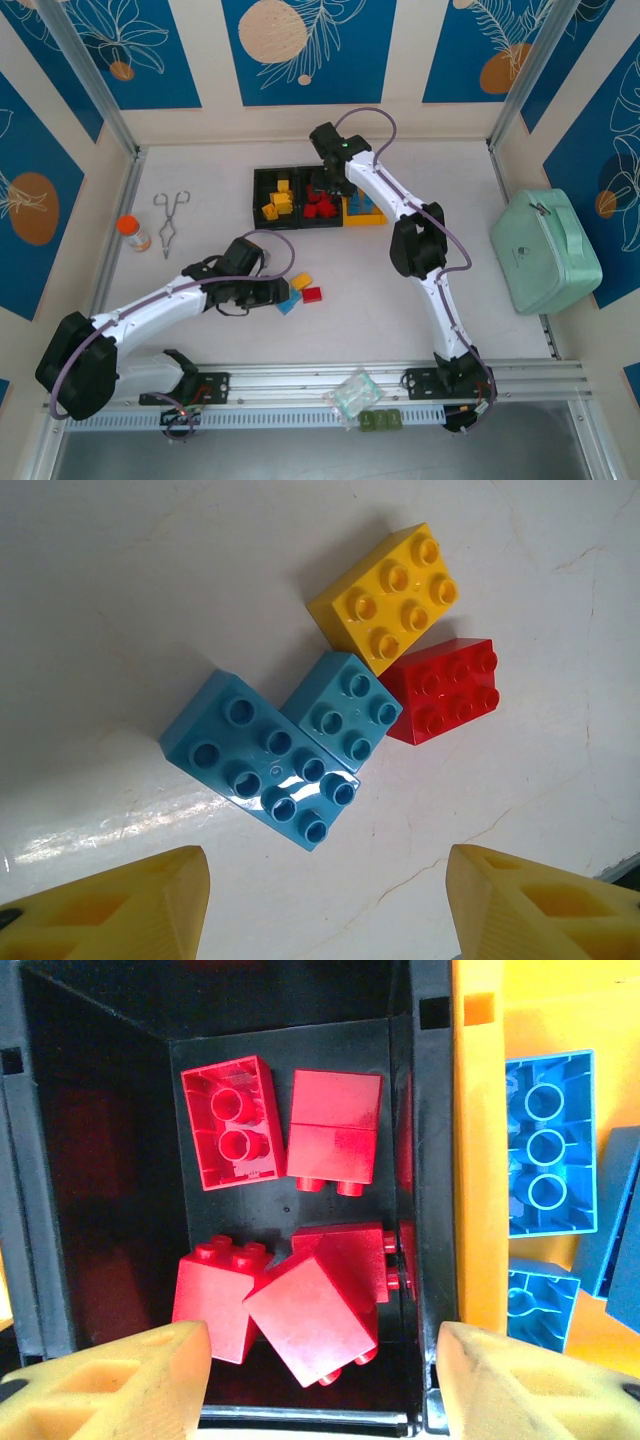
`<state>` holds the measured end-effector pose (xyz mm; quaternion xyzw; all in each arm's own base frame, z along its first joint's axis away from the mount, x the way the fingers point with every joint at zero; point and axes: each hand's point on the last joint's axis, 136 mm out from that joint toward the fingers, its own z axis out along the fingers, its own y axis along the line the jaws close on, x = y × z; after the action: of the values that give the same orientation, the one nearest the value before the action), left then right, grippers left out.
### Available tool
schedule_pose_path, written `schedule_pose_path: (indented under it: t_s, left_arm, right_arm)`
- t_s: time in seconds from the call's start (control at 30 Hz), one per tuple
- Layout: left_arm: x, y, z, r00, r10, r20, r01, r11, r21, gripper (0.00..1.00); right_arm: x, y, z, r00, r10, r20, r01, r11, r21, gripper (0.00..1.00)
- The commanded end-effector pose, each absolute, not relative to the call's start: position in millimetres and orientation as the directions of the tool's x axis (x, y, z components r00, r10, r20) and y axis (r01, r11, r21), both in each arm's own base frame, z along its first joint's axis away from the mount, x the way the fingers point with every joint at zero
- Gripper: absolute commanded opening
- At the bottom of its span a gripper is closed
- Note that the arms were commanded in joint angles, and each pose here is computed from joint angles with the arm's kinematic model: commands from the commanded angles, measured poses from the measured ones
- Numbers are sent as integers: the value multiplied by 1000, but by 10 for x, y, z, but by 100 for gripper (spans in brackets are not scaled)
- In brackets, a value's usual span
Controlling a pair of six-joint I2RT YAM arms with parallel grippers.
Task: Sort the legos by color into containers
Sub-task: Place the lego in the container, then pick up the lego from the bottom-center of the table.
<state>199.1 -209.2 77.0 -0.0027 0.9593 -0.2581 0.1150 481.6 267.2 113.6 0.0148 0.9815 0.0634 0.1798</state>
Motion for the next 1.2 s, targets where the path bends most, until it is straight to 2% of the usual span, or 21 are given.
schedule_pose_path:
  t_s: [0.0,0.17,0.33,0.47,0.57,0.77,0.9,1.17]
  left_arm:
    - [1954,-2086,758,-973,-69,-222,52,868,-494,64]
    - [1945,-2103,731,-975,-59,-216,55,870,-489,64]
    - [1949,-2125,711,-976,-48,-214,62,876,-478,64]
    - [1962,-2130,691,-975,-38,-219,66,890,-452,64]
    - [1983,-2120,676,-974,-43,-223,60,898,-435,64]
    - [1958,-2023,657,-969,-94,-228,12,904,-427,64]
    - [1872,-1888,620,-964,-139,-228,-31,905,-423,67]
    - [1765,-1746,565,-958,-172,-229,-65,909,-413,67]
  right_arm:
    - [4699,2693,1620,-908,49,-416,-24,986,167,61]
    - [4412,2708,1886,-888,56,-457,-61,969,239,61]
    - [3992,2587,1900,-892,61,-447,-78,955,287,61]
    - [3626,2444,1779,-908,76,-413,-69,943,324,61]
    - [3348,2421,1700,-918,72,-390,-79,931,357,66]
    - [2814,2624,1415,-925,-59,-375,-205,909,362,74]
    - [2518,2816,1147,-920,-156,-359,-290,887,358,75]
    - [2201,3004,703,-905,-285,-314,-372,889,265,80]
